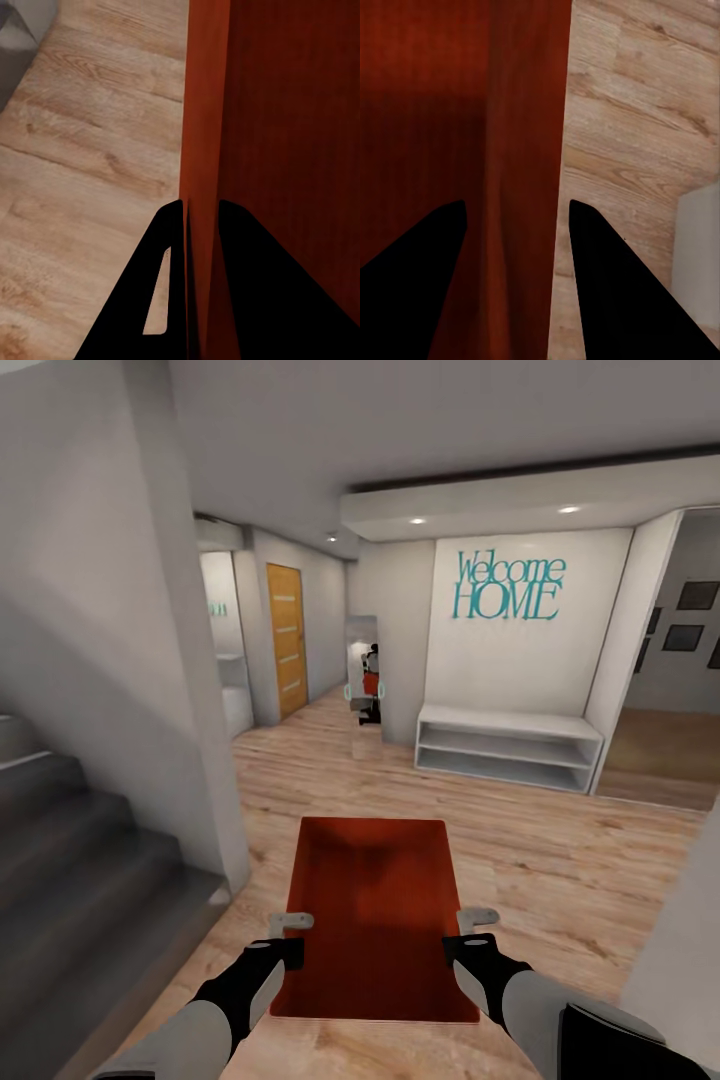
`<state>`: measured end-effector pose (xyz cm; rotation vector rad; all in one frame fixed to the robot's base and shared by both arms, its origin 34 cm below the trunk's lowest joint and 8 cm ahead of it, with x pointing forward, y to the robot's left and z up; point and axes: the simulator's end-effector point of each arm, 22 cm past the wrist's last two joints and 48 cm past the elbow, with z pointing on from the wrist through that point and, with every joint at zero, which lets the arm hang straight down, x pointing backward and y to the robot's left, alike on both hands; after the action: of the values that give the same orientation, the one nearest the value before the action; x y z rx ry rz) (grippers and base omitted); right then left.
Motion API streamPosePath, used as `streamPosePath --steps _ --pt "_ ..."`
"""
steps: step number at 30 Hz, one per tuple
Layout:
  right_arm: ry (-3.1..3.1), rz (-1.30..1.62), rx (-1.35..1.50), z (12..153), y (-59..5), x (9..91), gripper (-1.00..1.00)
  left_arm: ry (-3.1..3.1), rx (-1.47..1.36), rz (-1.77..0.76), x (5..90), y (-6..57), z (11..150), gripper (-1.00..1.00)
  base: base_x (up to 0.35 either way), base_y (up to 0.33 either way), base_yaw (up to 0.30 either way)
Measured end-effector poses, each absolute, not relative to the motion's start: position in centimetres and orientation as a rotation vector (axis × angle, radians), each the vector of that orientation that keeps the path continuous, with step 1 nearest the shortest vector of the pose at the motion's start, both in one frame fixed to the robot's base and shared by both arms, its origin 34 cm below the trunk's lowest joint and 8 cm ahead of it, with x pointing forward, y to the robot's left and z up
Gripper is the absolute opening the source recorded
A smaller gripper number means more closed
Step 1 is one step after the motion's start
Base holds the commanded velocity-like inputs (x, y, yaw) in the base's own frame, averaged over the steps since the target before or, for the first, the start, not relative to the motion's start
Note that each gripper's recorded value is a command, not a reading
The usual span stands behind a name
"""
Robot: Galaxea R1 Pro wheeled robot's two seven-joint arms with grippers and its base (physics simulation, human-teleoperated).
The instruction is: Move the two storage containers from the living room to the garage. In the garage, place one container on the floor and stack the other container on top of it (either order is fine).
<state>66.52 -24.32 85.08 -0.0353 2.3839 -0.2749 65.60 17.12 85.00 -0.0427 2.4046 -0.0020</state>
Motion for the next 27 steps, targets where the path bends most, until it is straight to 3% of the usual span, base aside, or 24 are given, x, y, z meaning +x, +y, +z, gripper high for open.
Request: streamPosePath --steps 27 --pt "2.384 -0.275 -0.035 85.08 -24.32 66.52 -1.0 2.404 -0.043 -0.002 65.61 17.12 85.01 -1.0 0.323 0.0 0.0"
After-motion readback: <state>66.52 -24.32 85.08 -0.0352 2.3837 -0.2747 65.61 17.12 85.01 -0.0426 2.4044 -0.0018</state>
